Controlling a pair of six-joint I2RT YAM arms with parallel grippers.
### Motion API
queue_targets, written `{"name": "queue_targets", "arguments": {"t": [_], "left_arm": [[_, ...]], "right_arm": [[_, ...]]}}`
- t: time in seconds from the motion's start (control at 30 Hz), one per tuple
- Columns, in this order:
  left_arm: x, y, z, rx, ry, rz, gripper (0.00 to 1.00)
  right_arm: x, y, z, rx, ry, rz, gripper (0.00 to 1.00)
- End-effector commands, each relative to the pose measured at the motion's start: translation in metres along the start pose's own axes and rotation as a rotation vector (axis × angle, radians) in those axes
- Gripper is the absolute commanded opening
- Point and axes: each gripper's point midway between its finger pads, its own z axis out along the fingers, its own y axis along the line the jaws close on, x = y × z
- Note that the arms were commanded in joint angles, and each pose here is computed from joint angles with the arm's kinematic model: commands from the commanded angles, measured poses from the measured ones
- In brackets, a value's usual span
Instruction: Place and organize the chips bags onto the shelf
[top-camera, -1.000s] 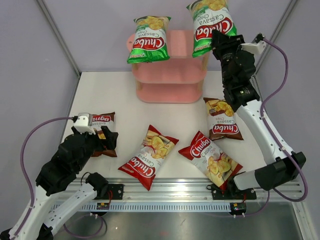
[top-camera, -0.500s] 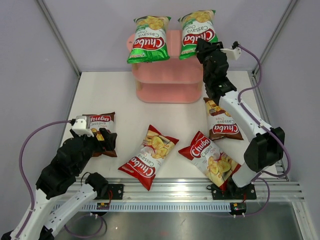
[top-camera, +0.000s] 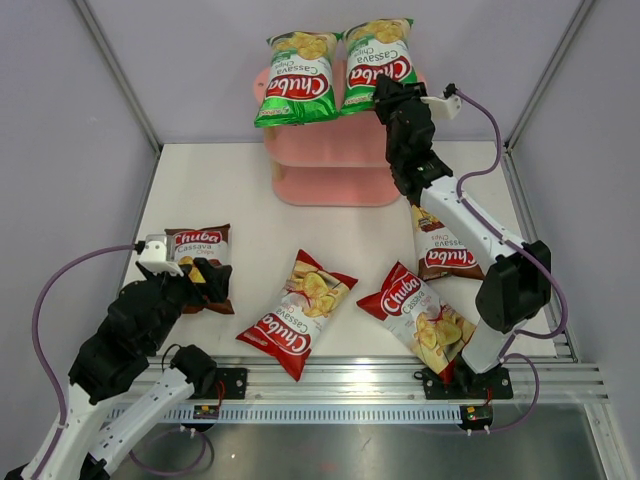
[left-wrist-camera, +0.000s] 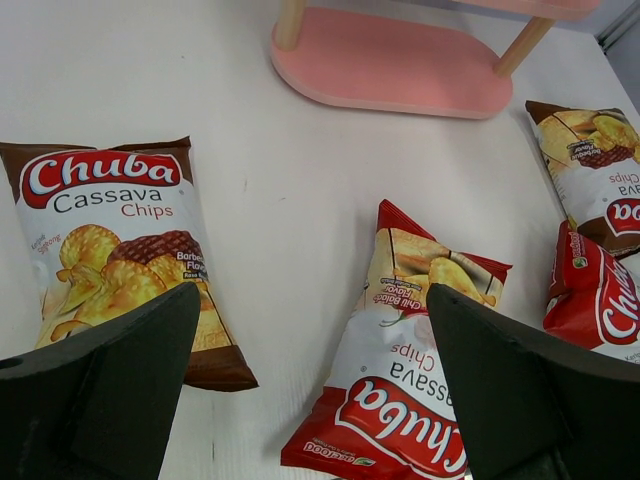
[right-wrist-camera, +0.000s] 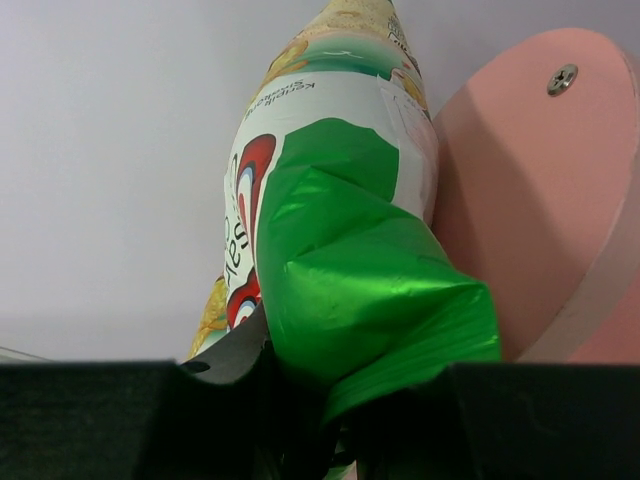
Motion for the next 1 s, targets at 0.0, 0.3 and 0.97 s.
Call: {"name": "queue_targets", "arguments": {"t": [0.0, 0.3, 0.97], "left_arm": [[-0.007, -0.002, 0.002, 0.013, -0.036, 0.002, 0.99], [-0.006, -0.004, 0.003, 0.014, -0.028, 0.007, 0.99], [0.009, -0.030, 0.027, 0.075, 0.115, 0.014, 0.99]], "right_arm": [[-0.013, 0.012, -0.001, 0.004, -0.048, 0.031, 0.32], [-0.024, 0.014, -0.016, 0.013, -0.035, 0.000, 0.68], [-0.079, 0.000, -0.064, 0.082, 0.029, 0.018, 1.00]]}}
